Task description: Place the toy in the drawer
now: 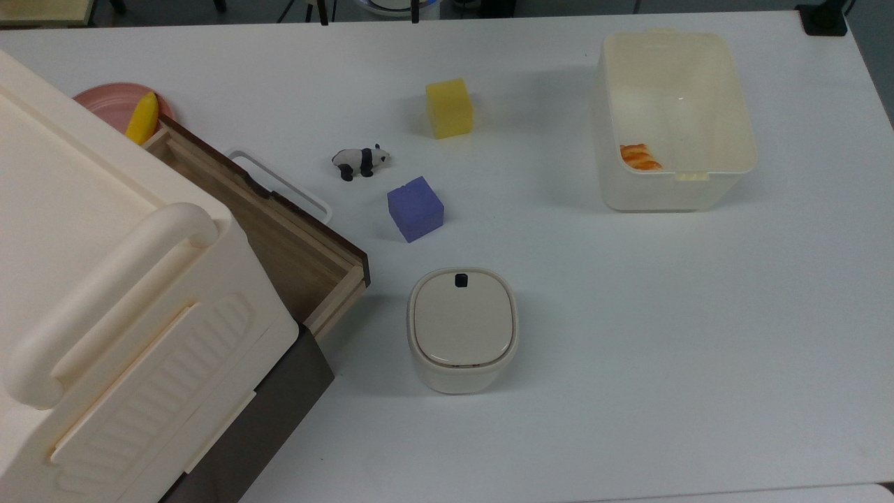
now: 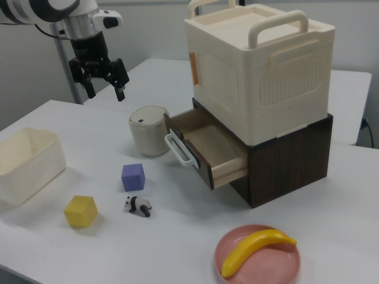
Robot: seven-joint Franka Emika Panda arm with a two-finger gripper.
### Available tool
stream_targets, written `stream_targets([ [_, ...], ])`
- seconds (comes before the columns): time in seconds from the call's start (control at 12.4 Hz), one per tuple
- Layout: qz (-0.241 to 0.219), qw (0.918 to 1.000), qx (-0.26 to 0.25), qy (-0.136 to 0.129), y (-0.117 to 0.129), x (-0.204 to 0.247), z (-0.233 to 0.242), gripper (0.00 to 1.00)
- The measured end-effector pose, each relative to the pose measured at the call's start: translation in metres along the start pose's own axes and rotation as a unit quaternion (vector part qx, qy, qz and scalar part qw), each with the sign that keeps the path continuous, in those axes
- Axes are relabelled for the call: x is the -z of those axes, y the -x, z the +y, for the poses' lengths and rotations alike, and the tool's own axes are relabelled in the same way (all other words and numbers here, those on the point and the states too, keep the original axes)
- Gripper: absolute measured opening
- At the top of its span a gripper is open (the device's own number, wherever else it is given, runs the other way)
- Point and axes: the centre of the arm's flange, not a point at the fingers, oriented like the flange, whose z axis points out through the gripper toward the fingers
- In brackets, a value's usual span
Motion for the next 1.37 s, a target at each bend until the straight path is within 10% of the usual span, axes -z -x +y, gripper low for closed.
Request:
stream_targets([
  [1.37, -0.012, 0.9999, 0.003, 0.006, 0.001, -0.011, 0.001, 1.00],
])
